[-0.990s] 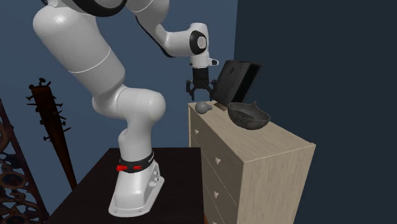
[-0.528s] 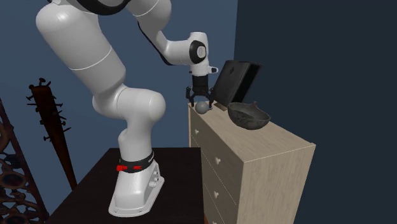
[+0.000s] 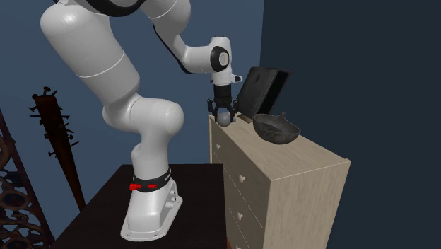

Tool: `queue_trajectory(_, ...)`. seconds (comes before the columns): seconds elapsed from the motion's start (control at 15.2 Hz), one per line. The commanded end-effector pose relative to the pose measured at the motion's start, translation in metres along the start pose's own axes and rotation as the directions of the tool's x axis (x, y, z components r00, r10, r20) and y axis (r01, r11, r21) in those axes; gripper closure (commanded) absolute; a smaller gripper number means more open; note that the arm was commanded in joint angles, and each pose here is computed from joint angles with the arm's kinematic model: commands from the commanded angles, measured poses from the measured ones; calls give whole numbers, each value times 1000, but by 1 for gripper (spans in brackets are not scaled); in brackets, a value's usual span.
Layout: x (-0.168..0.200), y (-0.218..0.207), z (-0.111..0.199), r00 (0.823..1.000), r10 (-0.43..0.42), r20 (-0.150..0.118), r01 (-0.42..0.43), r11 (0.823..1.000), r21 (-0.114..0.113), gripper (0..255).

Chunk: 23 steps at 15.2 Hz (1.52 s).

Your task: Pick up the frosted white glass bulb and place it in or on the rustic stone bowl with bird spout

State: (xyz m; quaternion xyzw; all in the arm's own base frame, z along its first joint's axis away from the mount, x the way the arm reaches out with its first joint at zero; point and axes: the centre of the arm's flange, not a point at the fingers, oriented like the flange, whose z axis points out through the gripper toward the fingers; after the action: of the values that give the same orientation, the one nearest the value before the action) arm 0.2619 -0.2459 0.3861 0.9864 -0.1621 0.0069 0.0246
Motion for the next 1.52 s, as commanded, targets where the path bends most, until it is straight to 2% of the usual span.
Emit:
queue_trajectory(0.0, 0, 0, 0, 1000, 0, 0, 0, 1000, 0, 255)
queue_trajectory(0.53, 0, 0, 0, 1000, 0, 0, 0, 1000, 0, 255)
queue_trajectory(1.45, 2, 3, -74, 1000, 0, 0, 0, 1000, 0, 255)
